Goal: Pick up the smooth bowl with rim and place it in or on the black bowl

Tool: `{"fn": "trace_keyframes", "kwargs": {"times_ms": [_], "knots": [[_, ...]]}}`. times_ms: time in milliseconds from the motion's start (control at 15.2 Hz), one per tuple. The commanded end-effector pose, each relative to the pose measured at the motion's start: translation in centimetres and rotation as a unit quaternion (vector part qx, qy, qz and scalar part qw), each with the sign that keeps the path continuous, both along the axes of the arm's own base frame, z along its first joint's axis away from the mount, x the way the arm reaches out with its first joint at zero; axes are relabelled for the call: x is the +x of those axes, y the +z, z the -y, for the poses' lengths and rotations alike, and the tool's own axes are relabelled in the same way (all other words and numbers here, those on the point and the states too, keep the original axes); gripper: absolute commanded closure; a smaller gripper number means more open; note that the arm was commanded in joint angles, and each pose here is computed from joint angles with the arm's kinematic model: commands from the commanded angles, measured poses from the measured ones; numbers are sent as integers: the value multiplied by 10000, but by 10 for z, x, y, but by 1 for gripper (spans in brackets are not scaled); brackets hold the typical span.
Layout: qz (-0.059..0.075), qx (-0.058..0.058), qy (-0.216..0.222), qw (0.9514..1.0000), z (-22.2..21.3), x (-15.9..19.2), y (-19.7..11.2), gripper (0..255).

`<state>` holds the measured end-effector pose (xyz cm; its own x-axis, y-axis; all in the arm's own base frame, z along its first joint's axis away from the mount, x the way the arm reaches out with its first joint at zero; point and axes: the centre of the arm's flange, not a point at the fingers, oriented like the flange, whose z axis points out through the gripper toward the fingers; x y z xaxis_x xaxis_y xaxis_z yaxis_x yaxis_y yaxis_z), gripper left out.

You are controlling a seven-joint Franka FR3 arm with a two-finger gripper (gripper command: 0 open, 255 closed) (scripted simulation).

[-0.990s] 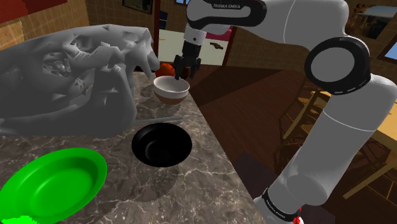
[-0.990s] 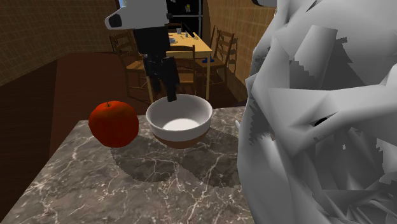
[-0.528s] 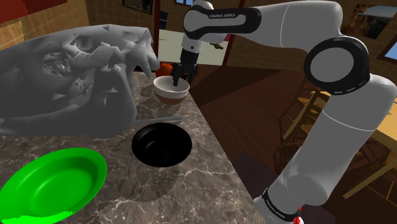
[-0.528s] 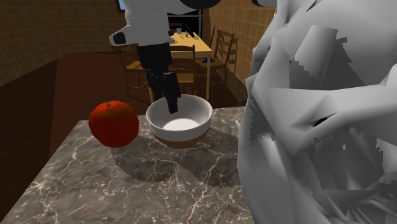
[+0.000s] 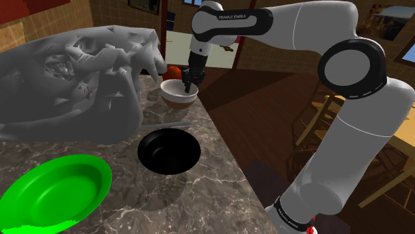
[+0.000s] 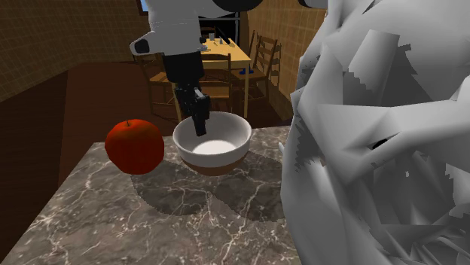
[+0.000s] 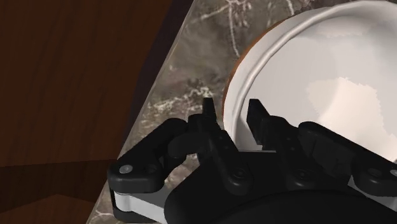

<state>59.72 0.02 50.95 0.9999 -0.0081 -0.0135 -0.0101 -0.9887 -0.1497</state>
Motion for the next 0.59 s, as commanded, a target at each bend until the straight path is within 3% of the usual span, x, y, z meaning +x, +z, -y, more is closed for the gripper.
{"fn": "trace_keyframes", "kwargs": {"times_ms": [0,528], "knots": [[0,0,0,10000,0,0,0,255],[0,0,0,10000,0,0,5,255]]}}
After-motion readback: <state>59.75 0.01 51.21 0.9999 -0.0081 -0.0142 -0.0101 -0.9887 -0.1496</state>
